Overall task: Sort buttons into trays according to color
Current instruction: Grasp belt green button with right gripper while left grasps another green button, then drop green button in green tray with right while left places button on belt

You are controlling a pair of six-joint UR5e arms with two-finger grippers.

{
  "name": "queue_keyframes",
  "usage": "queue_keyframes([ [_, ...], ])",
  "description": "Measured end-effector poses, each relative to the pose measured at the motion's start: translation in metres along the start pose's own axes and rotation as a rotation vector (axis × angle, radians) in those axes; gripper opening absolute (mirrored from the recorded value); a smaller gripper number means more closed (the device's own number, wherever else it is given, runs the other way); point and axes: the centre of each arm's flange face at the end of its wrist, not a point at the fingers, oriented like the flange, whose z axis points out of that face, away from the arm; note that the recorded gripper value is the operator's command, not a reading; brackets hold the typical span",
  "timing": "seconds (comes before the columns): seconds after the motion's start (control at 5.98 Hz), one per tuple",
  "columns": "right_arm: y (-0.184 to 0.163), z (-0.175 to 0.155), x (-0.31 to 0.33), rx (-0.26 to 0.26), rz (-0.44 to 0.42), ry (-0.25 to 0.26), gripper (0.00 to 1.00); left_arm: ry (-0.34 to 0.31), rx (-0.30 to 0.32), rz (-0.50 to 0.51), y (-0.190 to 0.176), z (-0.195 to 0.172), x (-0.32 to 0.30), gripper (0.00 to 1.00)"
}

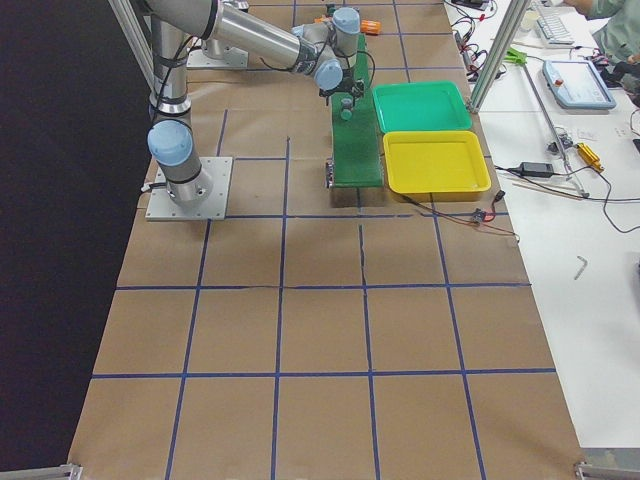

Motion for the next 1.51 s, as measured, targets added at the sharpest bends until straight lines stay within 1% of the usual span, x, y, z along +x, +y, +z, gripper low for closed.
queue_keyframes([
  [0.17, 0.015, -0.001, 0.007, -0.027, -0.01, 0.009, 0.61, -0.02, -0.006, 0.147, 0.005, 0.002, -0.002, 0.96],
  [0.33, 0.031, 0.0, 0.014, -0.047, 0.002, 0.009, 0.59, -0.047, -0.016, 0.264, 0.014, 0.009, -0.009, 0.95],
  [0.5, 0.046, 0.0, 0.02, -0.055, -0.002, 0.007, 0.43, -0.058, -0.019, 0.355, 0.02, 0.023, -0.017, 0.92],
  [0.67, 0.061, -0.002, 0.026, -0.061, -0.016, 0.01, 0.29, -0.068, -0.016, 0.425, 0.021, 0.036, -0.024, 0.85],
  [0.84, 0.074, -0.007, 0.03, -0.08, -0.03, 0.017, 0.22, -0.076, -0.009, 0.461, 0.02, 0.044, -0.027, 0.63],
  [1.0, 0.086, -0.009, 0.034, -0.099, -0.048, 0.022, 0.18, -0.079, -0.004, 0.481, 0.019, 0.047, -0.029, 0.18],
  [1.17, 0.098, -0.011, 0.038, -0.107, -0.055, 0.023, 0.15, -0.083, -0.006, 0.492, 0.017, 0.045, -0.029, 0.01],
  [1.34, 0.109, -0.015, 0.04, -0.111, -0.056, 0.026, 0.15, -0.095, -0.01, 0.503, 0.016, 0.039, -0.028, 0.0],
  [1.51, 0.116, -0.03, 0.041, -0.127, -0.052, 0.052, 0.16, -0.11, -0.018, 0.526, 0.014, 0.027, -0.026, 0.0],
])
